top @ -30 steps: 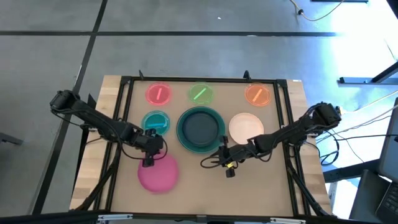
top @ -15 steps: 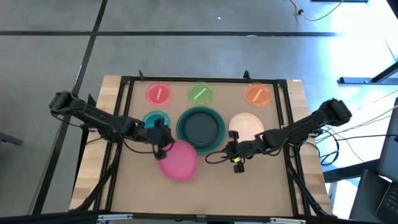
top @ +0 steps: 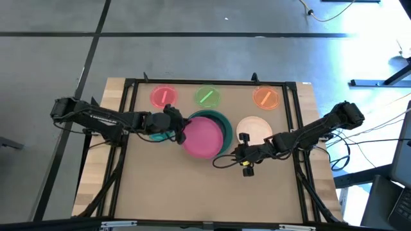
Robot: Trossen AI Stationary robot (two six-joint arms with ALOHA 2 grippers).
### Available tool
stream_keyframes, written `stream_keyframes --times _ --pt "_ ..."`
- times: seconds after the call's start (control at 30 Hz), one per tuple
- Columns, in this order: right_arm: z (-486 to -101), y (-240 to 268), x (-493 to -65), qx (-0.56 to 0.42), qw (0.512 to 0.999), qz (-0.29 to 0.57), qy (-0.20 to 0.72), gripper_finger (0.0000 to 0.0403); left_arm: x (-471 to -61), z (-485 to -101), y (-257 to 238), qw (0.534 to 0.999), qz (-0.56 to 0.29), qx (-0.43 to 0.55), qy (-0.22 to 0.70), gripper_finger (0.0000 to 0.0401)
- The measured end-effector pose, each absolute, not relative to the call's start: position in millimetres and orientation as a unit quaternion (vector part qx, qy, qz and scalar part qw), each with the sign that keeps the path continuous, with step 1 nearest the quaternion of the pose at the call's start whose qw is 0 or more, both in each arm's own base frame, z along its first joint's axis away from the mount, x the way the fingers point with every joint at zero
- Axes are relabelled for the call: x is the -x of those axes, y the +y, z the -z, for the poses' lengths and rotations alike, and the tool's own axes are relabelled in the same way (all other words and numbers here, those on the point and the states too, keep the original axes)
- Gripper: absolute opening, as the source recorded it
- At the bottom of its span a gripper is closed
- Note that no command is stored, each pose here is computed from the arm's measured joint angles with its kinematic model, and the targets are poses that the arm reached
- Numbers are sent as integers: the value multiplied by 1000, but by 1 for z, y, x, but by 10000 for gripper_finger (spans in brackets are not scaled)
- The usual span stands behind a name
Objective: Stack plastic plates
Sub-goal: Stack the pink plate on top of the dark blue plate
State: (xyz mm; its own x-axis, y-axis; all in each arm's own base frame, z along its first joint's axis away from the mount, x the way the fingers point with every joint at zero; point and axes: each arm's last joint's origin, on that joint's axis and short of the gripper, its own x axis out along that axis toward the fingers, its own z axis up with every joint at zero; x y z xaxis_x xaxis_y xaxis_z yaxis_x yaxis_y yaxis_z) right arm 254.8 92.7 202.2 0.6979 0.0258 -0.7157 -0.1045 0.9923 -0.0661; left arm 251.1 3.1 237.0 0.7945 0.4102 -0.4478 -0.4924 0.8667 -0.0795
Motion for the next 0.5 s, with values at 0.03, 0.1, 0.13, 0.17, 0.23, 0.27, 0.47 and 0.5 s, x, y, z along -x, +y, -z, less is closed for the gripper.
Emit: stream_keyframes --times 0.03,0.1,0.13,0.17,0.23,0.27,0.47,0.5 --pt "-202 93 -255 51 920 -35 387 106 -253 -236 6 942 -244 95 210 17" --pt "-202 93 -255 51 920 -35 387 106 -257 -232 12 939 -255 97 211 17" --pt "-202 93 -255 51 920 -35 387 106 -259 -230 15 937 -262 98 211 17" --pt "-202 93 -255 51 920 -35 387 106 -262 -227 19 935 -268 99 210 17" --pt "-202 93 -255 51 920 -34 387 106 -267 -221 24 931 -278 100 214 17" --pt "-202 92 -255 53 920 -31 386 106 -269 -216 27 929 -283 100 218 17" --pt "-202 92 -255 57 921 -21 384 106 -281 -193 39 917 -292 118 245 17" --pt "-202 92 -255 58 922 -18 383 106 -281 -190 41 915 -293 118 251 17"
